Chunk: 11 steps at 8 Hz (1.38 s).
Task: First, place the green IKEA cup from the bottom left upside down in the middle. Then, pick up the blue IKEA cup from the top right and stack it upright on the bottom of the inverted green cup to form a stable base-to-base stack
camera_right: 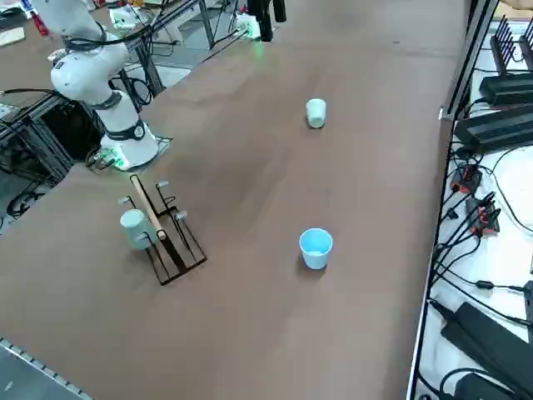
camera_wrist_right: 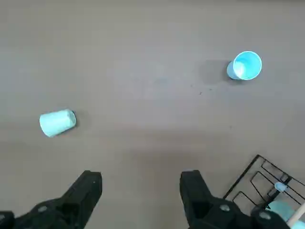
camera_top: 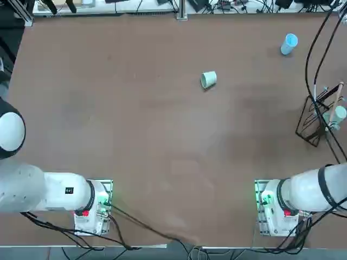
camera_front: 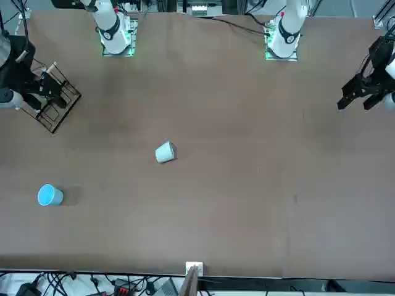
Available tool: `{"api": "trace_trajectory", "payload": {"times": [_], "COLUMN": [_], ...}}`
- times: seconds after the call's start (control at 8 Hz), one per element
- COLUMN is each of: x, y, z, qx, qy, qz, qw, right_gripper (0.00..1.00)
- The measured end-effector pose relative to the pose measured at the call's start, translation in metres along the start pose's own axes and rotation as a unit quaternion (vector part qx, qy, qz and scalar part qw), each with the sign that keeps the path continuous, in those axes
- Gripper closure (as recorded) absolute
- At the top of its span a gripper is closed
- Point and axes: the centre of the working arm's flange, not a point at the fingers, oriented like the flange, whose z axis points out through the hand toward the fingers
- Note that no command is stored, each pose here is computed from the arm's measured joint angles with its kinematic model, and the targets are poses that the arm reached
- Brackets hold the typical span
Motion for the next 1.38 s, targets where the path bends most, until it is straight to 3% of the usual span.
{"api": "trace_trajectory", "payload": {"times": [0.62,1.0,1.25,1.38], "x": [0.002,0.011,0.019,0.022], "y": [-0.013,-0.086,-0.133,-0.145], "z": [0.006,0.054,0.100,0.124], "qx": [0.000,0.001,0.004,0.007], "qy": [-0.005,-0.042,-0.042,-0.039], "qz": [-0.013,-0.086,-0.186,-0.248], "qw": [1.000,0.995,0.982,0.968], "right_gripper": [0.00,0.00,0.00,0.00]}}
